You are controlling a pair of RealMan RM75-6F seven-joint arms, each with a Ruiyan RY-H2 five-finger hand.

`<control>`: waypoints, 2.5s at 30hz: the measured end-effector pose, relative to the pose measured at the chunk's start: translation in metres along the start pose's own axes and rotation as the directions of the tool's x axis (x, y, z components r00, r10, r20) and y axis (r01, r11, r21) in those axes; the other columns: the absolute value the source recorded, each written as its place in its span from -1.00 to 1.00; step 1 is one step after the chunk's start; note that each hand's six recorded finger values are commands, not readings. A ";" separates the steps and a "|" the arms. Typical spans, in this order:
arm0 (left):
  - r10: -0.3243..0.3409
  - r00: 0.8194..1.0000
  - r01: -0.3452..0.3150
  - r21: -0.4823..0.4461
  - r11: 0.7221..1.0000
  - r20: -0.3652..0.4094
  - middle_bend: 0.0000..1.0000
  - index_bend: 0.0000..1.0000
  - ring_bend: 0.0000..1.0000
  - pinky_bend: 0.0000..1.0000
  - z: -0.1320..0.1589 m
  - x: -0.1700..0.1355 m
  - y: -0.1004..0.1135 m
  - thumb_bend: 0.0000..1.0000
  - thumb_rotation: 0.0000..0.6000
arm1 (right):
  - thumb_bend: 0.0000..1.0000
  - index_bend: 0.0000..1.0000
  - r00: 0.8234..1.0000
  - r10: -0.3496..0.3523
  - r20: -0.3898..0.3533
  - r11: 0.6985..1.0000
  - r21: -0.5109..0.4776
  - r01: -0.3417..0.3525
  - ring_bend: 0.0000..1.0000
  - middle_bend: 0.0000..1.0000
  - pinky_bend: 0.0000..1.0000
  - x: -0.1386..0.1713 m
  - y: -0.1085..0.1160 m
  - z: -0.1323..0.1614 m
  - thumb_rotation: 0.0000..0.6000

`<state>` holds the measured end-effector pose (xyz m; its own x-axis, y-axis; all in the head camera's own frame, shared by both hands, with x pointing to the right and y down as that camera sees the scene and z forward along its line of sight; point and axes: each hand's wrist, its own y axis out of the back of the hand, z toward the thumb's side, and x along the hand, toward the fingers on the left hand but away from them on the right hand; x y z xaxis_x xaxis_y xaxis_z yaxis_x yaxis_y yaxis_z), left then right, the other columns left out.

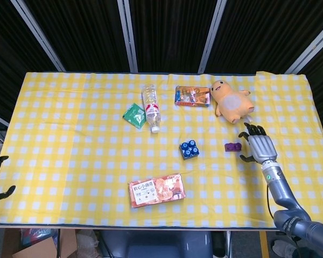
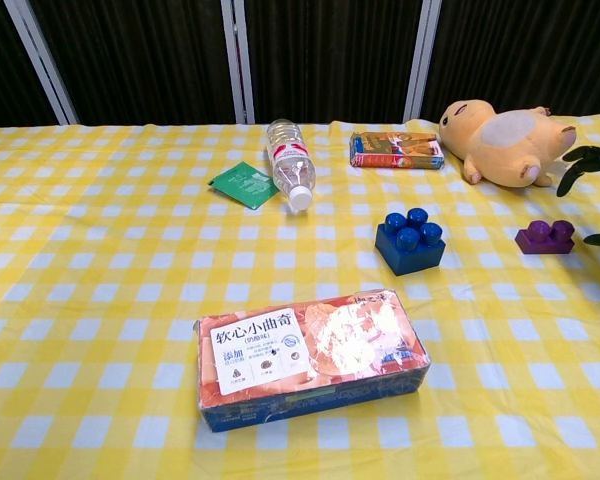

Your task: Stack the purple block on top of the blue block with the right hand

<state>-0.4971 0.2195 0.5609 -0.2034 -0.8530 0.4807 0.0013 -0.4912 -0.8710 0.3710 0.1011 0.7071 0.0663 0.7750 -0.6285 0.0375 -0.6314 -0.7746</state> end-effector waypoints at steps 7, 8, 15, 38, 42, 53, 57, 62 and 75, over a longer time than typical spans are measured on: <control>0.002 1.000 -0.002 0.003 1.000 -0.009 -1.00 -0.64 -1.00 -0.80 -0.001 0.000 0.000 -0.51 1.00 | -0.38 -0.32 1.000 0.015 -0.015 1.000 0.001 -0.015 -1.00 -1.00 -1.00 -0.007 -0.009 0.006 1.00; 0.003 1.000 -0.003 0.003 1.000 -0.011 -1.00 -0.64 -1.00 -0.80 -0.002 0.000 0.000 -0.51 1.00 | -0.38 -0.32 1.000 0.017 -0.016 1.000 0.002 -0.017 -1.00 -1.00 -1.00 -0.008 -0.010 0.006 1.00; 0.000 1.000 0.000 0.011 1.000 -0.019 -1.00 -0.64 -1.00 -0.80 -0.003 0.002 -0.001 -0.51 1.00 | -0.38 -0.32 0.999 0.033 -0.013 0.999 0.007 -0.033 -1.00 -1.00 -1.00 -0.015 -0.018 0.007 1.00; -0.007 1.000 0.007 0.034 0.999 -0.025 -1.00 -0.64 -1.00 -0.80 0.000 0.003 -0.005 -0.51 1.00 | -0.36 -0.22 0.999 0.047 -0.004 0.999 0.001 -0.047 -1.00 -1.00 -1.00 -0.025 -0.025 0.000 1.00; -0.008 1.000 0.009 0.035 0.999 -0.028 -1.00 -0.64 -1.00 -0.80 0.000 0.003 -0.005 -0.51 1.00 | -0.35 -0.20 0.999 0.047 -0.009 0.999 0.002 -0.047 -1.00 -1.00 -1.00 -0.027 -0.026 0.002 1.00; -0.010 1.000 0.011 0.036 0.999 -0.028 -1.00 -0.63 -1.00 -0.80 0.000 0.004 -0.006 -0.51 1.00 | -0.28 -0.14 0.999 0.052 -0.016 0.999 0.002 -0.052 -1.00 -1.00 -1.00 -0.031 -0.029 0.007 1.00; -0.012 1.000 0.013 0.037 0.999 -0.026 -1.00 -0.62 -1.00 -0.80 0.000 0.005 -0.007 -0.51 1.00 | -0.26 -0.11 0.999 0.052 -0.014 0.999 0.002 -0.052 -1.00 -1.00 -1.00 -0.032 -0.029 0.007 1.00; -0.015 1.000 0.015 0.036 0.999 -0.023 -1.00 -0.62 -1.00 -0.80 0.001 0.005 -0.007 -0.51 1.00 | -0.22 -0.06 0.999 0.049 -0.013 0.999 0.005 -0.049 -1.00 -1.00 -1.00 -0.032 -0.028 0.006 1.00; -0.014 1.000 0.014 0.030 0.999 -0.018 -1.00 -0.62 -1.00 -0.80 0.002 0.005 -0.007 -0.51 1.00 | -0.14 0.01 0.999 0.028 -0.037 1.000 0.001 -0.028 -1.00 -1.00 -1.00 -0.031 -0.015 0.013 1.00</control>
<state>-0.4964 0.2184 0.5690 -0.2208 -0.8429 0.4906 0.0281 -0.5083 -0.8607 0.3551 0.0870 0.7368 0.1041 0.7557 -0.6466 0.0342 -0.6525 -0.7570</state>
